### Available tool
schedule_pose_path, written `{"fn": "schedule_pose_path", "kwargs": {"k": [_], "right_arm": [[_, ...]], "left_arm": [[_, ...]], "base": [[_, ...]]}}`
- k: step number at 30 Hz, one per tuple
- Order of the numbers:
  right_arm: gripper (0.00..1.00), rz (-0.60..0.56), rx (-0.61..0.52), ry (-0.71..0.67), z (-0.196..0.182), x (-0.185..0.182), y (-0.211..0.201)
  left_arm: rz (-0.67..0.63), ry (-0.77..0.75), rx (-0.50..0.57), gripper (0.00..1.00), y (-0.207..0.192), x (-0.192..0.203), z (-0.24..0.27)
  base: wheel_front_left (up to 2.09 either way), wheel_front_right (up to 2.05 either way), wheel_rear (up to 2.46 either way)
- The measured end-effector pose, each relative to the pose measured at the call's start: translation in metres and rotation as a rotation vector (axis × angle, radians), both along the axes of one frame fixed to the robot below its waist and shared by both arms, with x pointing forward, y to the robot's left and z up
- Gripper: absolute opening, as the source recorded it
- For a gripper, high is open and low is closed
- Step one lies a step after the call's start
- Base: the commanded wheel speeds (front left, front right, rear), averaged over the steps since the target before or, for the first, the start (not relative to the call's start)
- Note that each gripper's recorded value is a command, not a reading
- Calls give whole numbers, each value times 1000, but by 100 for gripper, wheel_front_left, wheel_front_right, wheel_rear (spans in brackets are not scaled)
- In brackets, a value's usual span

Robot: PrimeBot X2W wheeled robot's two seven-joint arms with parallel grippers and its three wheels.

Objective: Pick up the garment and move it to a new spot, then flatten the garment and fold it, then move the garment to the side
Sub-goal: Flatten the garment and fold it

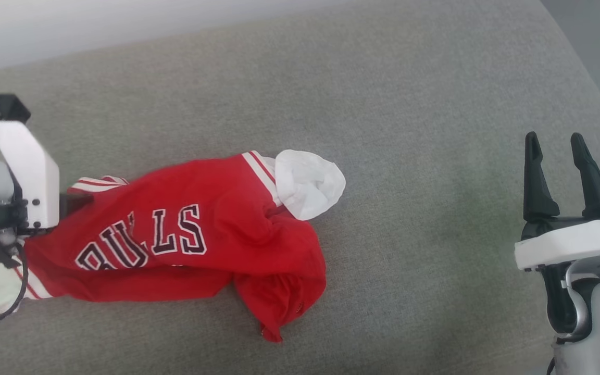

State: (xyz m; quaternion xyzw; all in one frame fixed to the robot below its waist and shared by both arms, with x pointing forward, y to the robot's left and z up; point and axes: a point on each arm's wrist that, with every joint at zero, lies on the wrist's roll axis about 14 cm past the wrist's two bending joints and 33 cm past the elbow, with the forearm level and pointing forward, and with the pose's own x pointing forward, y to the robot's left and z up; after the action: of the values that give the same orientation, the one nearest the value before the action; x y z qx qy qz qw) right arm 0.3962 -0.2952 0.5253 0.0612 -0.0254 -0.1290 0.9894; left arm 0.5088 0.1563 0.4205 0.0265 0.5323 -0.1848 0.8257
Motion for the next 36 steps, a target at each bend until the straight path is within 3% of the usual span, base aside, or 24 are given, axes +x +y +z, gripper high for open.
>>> {"fn": "schedule_pose_path", "kwargs": {"k": [6, 7, 8, 13, 19, 27, 35, 36], "right_arm": [[100, -19, -4, 23, -9, -1, -6], [100, -21, -1, 25, -10, -1, -6], [100, -24, -2, 28, -11, -1, -7], [100, -28, -2, 29, -14, 1, -9], [100, -18, 5, 27, -15, 8, -6], [100, 3, 7, 26, -18, 17, 1], [100, 29, 16, 30, -23, 23, 9], [100, 33, 17, 33, -24, 24, 10]], "left_arm": [[9, 77, 33, 100, 3, -1, -40], [6, 87, 20, 68, 0, 0, -43], [0, 90, 11, 0, -1, 1, -44], [1, 48, -42, 0, -7, 11, -42], [-16, -164, -128, 0, -22, 50, 1], [-49, -434, -156, 0, -34, 94, 53], [-32, -251, -73, 0, -23, 71, -11], [-29, -231, -71, 16, -23, 69, -16]], "base": [[0, 0, 0], [0, 0, 0], [0, 0, 0], [0, 0, 0], [0, 0, 0], [0, 0, 0], [0, 0, 0], [0, 0, 0]]}}
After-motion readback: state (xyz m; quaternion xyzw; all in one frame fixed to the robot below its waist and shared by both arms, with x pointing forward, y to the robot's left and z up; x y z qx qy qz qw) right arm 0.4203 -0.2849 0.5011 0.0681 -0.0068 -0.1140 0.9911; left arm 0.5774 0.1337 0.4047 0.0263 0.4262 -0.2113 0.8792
